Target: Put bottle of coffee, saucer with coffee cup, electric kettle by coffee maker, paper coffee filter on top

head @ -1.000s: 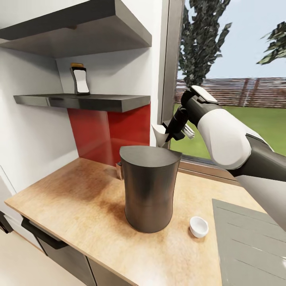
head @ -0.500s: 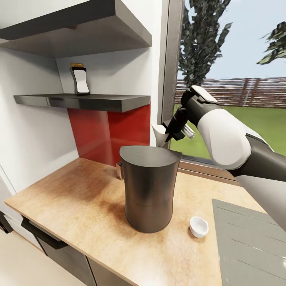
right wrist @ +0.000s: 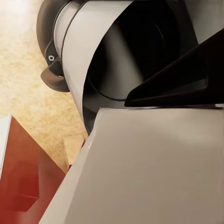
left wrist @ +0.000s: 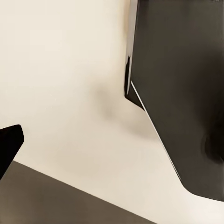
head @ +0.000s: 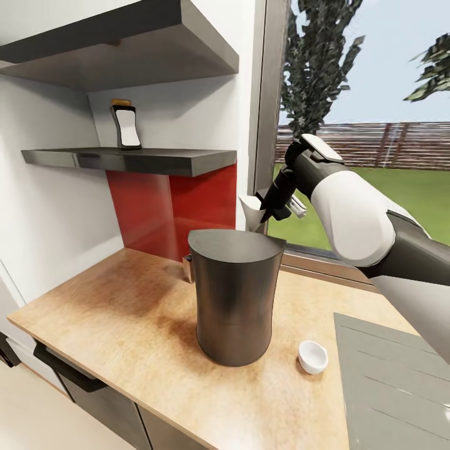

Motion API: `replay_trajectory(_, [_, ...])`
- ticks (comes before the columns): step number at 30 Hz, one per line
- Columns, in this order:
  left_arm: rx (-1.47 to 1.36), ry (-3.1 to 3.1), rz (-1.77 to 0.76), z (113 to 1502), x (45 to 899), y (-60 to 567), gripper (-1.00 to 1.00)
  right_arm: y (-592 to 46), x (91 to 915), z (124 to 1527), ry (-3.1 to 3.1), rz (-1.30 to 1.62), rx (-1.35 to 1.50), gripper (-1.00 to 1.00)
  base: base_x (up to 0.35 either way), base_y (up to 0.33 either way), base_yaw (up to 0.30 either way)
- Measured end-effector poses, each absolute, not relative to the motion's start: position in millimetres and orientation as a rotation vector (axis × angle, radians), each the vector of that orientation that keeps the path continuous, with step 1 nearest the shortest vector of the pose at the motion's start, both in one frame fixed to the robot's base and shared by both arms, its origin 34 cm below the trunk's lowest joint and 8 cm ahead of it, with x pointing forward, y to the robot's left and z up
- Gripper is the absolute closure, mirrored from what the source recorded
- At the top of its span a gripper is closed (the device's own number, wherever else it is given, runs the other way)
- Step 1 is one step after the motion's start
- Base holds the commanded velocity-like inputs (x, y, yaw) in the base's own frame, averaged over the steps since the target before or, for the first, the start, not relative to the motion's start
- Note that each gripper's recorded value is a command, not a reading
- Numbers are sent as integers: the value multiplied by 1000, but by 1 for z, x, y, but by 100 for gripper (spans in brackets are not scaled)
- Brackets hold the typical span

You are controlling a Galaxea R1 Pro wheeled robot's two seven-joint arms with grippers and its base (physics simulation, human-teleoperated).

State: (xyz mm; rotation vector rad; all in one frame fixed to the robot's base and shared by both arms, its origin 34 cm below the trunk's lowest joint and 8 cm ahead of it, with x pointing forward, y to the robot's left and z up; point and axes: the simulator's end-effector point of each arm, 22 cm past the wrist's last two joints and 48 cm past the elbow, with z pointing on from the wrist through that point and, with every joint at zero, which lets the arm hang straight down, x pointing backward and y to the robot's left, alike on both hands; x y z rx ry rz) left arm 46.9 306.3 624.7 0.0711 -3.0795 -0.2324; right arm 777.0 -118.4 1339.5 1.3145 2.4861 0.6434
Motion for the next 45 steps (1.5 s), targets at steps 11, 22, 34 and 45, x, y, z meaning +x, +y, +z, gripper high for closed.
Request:
replay_trajectory(11, [71, -3078, -232, 625, 47, 306, -100, -118, 777, 1340, 2484, 643, 1318, -100, 0, 0, 0])
replay_trajectory(22, [71, -3078, -232, 625, 47, 306, -100, -119, 777, 1340, 2484, 643, 1319, -100, 0, 0, 0])
replay_trajectory(34, [71, -3078, -234, 625, 47, 307, -100, -118, 777, 1341, 2481, 653, 1320, -100, 0, 0, 0])
replay_trajectory(45, [71, -3078, -234, 625, 47, 307, -100, -128, 784, 1367, 2407, 689, 1313, -100, 0, 0, 0])
